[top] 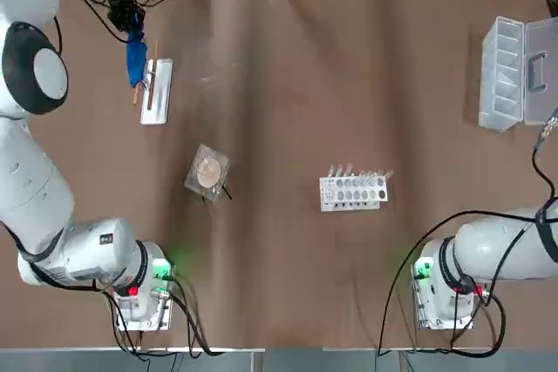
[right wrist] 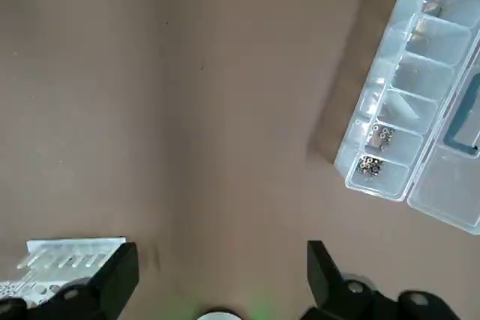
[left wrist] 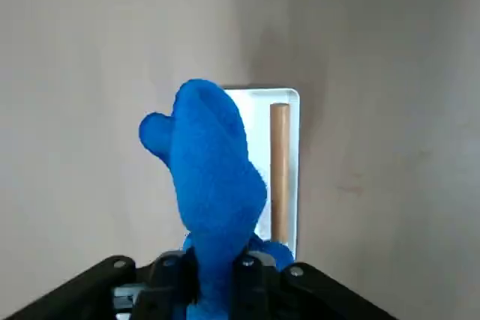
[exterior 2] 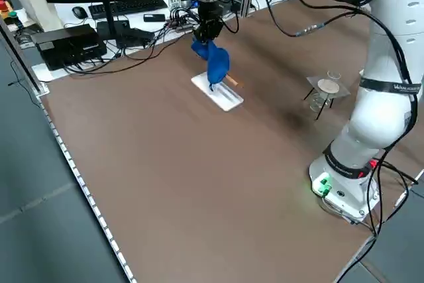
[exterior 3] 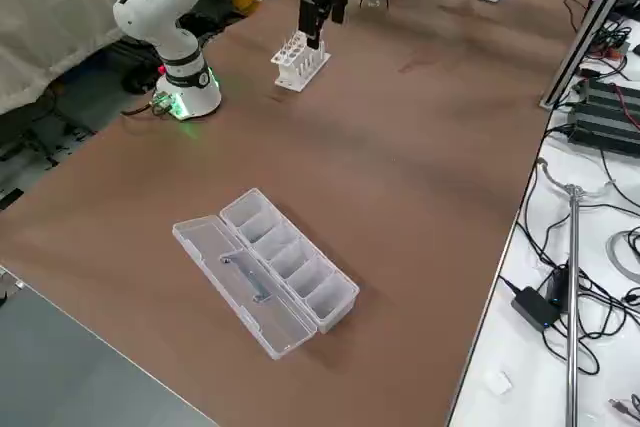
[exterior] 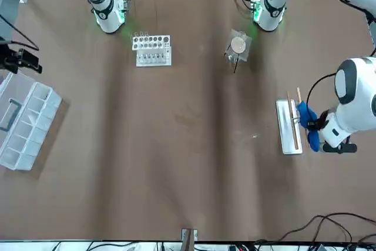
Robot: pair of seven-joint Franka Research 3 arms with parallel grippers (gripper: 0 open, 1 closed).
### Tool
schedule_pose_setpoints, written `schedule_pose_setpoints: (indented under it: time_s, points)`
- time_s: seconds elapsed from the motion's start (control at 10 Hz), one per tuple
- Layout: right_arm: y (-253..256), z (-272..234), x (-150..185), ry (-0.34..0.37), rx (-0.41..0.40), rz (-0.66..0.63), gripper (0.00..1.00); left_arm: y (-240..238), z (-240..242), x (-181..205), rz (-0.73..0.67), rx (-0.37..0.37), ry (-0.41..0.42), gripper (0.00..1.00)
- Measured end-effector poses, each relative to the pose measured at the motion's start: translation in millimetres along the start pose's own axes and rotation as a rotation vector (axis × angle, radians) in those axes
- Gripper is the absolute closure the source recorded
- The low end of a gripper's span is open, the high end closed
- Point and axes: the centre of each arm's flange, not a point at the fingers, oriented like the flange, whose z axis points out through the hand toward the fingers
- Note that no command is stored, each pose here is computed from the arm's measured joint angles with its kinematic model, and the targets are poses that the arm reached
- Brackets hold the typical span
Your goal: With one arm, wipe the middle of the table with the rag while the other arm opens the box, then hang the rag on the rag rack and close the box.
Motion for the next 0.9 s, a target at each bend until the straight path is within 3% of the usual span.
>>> schedule_pose_setpoints:
  time_s: [0.2, 0.4, 0.6, 0.9]
  points:
    - [-4.9, -14.8, -4.8, 0.020, -0.001, 0.021, 0.01, 2.9, 3.2, 3.2, 0.005, -0.001, -0.002, 0.85]
    - [-11.9, -22.0, -6.2, 0.034, -0.002, 0.021, 0.01, 2.8, 7.3, 5.4, 0.005, -0.003, -0.007, 0.75]
    - [-12.6, -22.7, -5.8, 0.036, -0.003, 0.020, 0.01, 3.0, 9.2, 6.1, 0.005, -0.003, -0.007, 0.45]
    - [-13.0, -26.0, -0.8, 0.045, -0.005, 0.021, 0.01, 5.8, 9.8, 7.3, 0.000, -0.003, -0.002, 0.41]
